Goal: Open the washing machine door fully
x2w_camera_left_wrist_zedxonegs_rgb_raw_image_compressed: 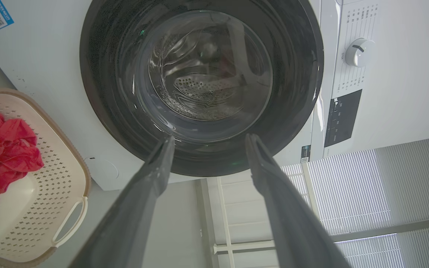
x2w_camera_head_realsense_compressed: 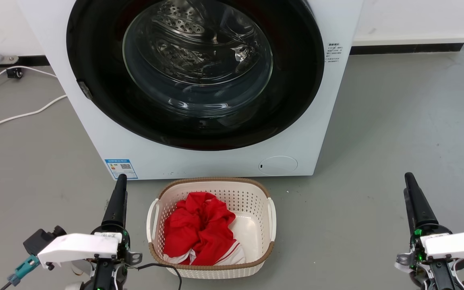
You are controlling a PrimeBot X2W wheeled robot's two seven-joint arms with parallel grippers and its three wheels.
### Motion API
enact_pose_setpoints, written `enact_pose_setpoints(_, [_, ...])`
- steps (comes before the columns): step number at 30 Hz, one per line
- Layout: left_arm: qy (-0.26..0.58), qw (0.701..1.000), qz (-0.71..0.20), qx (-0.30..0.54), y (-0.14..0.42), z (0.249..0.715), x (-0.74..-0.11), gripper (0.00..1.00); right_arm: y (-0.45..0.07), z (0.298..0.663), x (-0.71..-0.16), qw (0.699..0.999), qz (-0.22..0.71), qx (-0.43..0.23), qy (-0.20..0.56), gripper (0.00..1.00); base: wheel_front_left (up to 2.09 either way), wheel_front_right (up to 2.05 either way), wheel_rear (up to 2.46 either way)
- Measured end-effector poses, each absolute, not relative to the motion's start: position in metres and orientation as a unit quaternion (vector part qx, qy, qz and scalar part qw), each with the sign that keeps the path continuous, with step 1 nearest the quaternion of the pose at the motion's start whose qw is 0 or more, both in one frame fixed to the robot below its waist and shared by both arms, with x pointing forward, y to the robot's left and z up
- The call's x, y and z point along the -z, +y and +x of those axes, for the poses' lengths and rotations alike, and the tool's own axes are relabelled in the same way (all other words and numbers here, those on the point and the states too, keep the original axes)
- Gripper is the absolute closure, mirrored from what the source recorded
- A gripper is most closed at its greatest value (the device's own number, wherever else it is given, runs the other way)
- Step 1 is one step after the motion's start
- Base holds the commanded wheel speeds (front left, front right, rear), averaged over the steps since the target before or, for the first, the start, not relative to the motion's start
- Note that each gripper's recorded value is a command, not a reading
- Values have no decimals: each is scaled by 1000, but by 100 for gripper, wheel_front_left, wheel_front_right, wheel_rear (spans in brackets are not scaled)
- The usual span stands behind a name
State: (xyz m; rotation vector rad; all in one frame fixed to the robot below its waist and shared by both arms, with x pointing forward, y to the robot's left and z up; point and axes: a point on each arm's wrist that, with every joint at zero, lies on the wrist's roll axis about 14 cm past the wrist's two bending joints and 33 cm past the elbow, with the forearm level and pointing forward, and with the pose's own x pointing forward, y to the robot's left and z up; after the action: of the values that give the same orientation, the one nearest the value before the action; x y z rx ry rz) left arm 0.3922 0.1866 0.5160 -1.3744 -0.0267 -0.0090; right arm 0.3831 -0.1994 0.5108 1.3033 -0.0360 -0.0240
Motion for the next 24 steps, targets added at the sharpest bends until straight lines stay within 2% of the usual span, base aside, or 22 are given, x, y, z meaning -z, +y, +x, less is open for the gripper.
enact_pose_setpoints(12, [-32, 854, -519, 26, 178, 394, -533, 0, -194, 386, -536, 883, 467, -14, -47, 0, 0, 0, 0])
enact_pose_setpoints(17, [-39, 887, -458, 34, 175, 395, -539, 0, -191, 385, -539, 911, 410, -18, -51, 0, 0, 0, 0])
enact_pose_setpoints(24, [-54, 919, -389, 45, 170, 396, -548, 0, -189, 383, -539, 939, 340, -20, -53, 0, 0, 0, 0])
